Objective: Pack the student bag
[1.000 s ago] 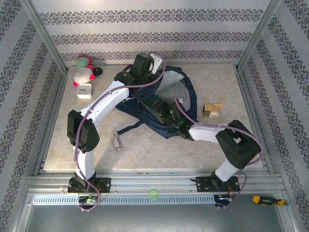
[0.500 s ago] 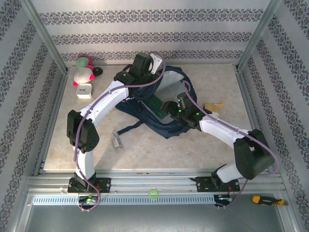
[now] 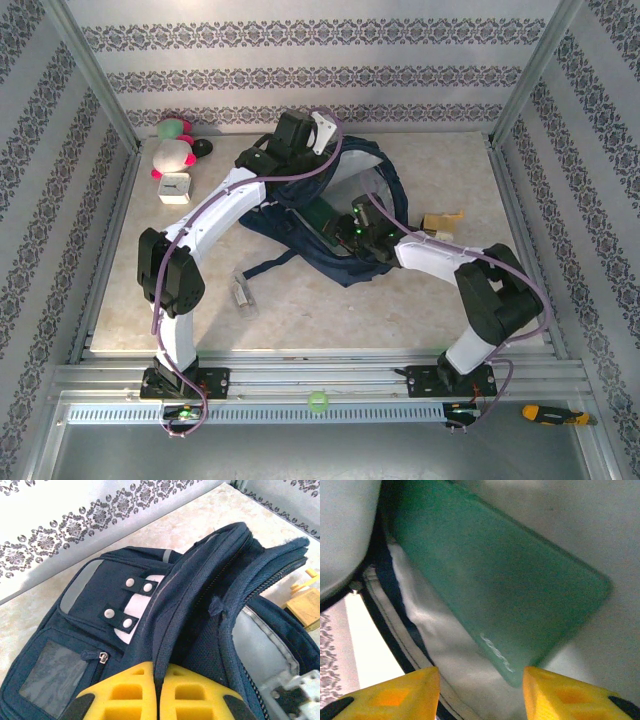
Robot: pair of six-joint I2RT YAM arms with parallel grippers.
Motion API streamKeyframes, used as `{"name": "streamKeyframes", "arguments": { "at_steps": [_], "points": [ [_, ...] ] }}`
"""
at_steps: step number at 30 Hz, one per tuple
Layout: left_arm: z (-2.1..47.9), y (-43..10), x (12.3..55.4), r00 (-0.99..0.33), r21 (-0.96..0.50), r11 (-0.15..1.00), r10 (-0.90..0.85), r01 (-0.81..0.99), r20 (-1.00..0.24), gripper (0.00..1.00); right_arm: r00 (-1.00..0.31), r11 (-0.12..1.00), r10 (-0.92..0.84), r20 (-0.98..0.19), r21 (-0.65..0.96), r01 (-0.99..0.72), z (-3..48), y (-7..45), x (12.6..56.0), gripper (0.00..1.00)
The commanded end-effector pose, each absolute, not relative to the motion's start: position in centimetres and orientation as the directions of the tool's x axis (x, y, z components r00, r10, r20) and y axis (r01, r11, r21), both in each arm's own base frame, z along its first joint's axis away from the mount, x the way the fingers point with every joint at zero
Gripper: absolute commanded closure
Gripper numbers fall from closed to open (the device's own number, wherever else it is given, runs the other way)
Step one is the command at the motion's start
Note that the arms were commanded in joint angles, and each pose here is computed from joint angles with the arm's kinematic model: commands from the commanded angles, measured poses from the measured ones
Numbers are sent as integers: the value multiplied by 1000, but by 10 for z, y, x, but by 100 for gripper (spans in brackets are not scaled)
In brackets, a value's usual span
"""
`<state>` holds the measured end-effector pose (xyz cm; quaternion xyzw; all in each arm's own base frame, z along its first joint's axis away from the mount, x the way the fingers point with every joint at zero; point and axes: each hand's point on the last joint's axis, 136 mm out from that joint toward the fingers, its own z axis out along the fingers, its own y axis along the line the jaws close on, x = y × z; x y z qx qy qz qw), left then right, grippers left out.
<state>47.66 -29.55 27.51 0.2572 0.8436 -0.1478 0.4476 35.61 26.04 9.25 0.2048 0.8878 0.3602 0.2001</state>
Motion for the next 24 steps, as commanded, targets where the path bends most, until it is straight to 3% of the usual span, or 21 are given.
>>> {"name": "streamKeyframes", "arguments": {
  "at_steps": [1,7,12,19,24],
  "points": [
    [325,-293,469,-391,-46,815,226,577,-892,100,-778,569,571,-263,809,145,126,280,390,55],
    [321,-294,467,-389,-47,812,227,582,-893,100,-741,469,622,-254,878,93,138,295,418,54],
    [317,-287,465,-380,-15,822,246,569,-892,100,-745,542,591,-309,836,84,148,268,393,41],
    [306,-281,462,-388,-6,834,251,552,-887,100,-711,805,511,-483,559,200,160,138,342,31],
    [307,-281,461,-397,-20,836,239,548,-886,100,-708,882,465,-531,343,322,163,42,323,24]
  ]
}}
